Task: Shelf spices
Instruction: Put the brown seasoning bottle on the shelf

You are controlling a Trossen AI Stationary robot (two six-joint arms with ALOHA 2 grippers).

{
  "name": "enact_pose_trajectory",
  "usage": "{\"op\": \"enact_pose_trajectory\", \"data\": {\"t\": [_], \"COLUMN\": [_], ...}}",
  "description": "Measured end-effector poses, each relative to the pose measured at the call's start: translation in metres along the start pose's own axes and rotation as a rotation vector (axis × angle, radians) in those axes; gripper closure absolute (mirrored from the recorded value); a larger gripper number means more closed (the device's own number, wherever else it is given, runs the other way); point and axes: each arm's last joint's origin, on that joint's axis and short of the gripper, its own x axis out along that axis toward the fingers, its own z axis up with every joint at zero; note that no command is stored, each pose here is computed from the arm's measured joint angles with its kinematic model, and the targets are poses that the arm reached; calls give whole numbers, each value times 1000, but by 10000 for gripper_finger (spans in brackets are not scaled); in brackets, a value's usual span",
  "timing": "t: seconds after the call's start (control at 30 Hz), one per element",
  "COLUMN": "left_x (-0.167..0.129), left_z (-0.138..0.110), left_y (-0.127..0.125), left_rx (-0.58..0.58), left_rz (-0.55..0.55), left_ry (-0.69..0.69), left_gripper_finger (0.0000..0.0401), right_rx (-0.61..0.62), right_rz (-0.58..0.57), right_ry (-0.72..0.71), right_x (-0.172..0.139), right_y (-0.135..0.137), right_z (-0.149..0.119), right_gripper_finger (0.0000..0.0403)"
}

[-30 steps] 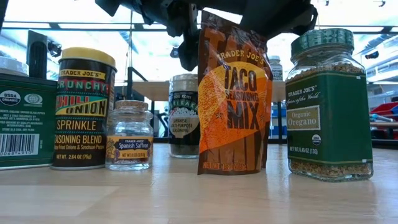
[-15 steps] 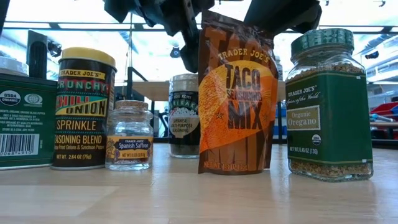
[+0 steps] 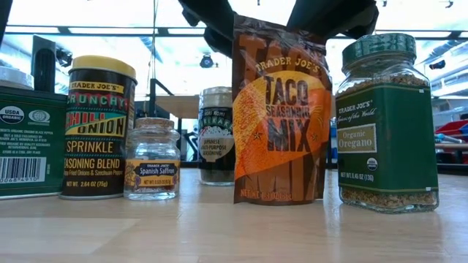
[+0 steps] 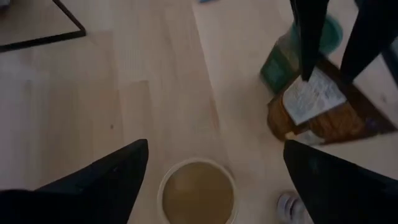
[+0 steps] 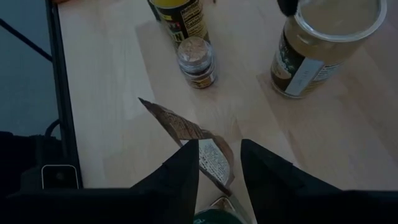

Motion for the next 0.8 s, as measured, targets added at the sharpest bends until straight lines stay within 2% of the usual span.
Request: {"op": "enact_pose_trajectory", "data": {"t": [0.17,0.33,0.53,0.8], "left_x": [0,3,26,41], "left_z": [-6,-7,-13,-17], "left_y": [0,0,-1,3], "left_rx": [55,74,82,157], "left_rz": [-50,-55,-54,35], "left_ry": [55,72,136,182], "left_gripper_finger": [20,21,21,21], "right_rx": [-6,-8,-13,-21], "right_rz": [0,0,1,5], "right_ry": [0,0,1,3], "right_x": [0,0,0,-1], "right_y": [0,0,0,2], "right_z": [0,0,-1,-2], "right_gripper_finger": [283,283,283,283]}}
